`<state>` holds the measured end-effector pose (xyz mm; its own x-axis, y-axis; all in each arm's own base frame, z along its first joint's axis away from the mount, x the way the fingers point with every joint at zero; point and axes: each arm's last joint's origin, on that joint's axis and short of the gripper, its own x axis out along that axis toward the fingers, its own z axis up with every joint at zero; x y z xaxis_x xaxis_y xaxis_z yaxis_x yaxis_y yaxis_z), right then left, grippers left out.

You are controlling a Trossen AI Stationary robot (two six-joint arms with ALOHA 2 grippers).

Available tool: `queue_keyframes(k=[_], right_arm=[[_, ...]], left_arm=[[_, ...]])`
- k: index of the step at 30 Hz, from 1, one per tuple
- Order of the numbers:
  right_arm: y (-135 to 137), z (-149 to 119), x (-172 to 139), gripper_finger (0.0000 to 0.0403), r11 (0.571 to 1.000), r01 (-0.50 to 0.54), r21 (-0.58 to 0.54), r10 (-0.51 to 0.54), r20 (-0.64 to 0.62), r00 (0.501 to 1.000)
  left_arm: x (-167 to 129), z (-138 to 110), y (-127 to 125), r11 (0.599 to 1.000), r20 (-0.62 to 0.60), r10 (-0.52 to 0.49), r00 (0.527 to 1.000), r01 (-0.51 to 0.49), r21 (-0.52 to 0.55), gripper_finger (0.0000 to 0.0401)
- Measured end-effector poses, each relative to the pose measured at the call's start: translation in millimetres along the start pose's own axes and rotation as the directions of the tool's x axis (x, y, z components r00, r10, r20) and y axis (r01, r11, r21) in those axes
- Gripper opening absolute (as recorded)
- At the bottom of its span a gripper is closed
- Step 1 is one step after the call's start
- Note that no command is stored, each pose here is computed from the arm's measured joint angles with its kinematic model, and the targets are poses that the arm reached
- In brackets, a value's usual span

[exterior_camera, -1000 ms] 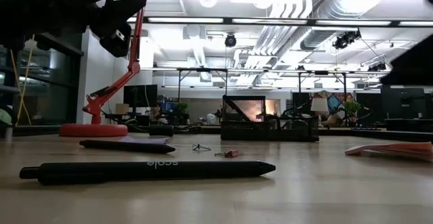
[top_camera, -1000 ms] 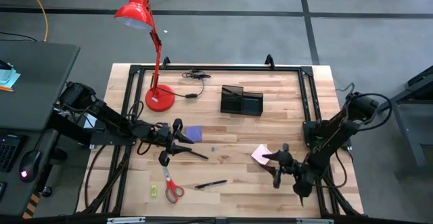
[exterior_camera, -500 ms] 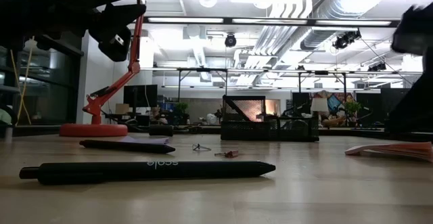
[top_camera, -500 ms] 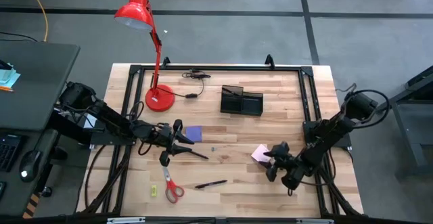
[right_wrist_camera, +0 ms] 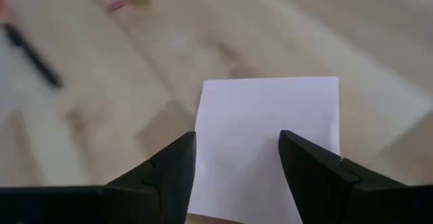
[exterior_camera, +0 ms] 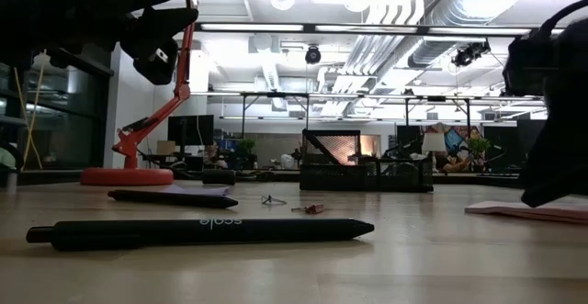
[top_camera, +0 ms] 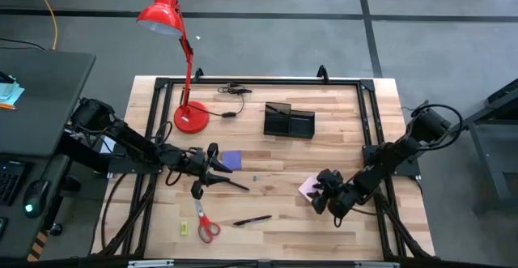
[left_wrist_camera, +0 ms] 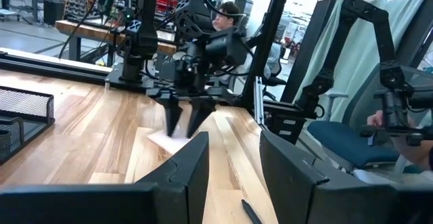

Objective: Pick and place office supplies into organizer
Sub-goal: Put the pink sticky note into the black desk organizer

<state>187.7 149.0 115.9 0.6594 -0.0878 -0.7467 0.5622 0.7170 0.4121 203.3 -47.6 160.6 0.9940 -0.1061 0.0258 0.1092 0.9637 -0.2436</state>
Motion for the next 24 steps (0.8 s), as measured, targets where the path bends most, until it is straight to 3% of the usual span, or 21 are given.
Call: queue_keyframes(k=[5,10,18,24], right_arm=[[7,0,0,0.0203,0.998,-0.066,-0.007,0.066,-0.022,0.998],[7,2,0,0.0208,0.997,-0.067,0.023,0.067,0.008,0.998],[-6,8,14,0.0206,0.995,0.069,-0.075,-0.067,0.027,0.997],[-8,7,27,0.0206,0.987,0.099,-0.13,-0.089,0.083,0.993]], left_arm=[[0,0,0,1.0,-0.001,0.0,1.0,0.0,0.002,0.0117],[0,0,0,1.0,0.0,0.0,1.0,0.0,0.002,0.0117],[0,0,0,1.0,-0.004,0.001,1.0,-0.001,0.002,0.0117],[0,-2,0,1.0,-0.017,0.005,1.0,-0.004,0.006,0.0117]])
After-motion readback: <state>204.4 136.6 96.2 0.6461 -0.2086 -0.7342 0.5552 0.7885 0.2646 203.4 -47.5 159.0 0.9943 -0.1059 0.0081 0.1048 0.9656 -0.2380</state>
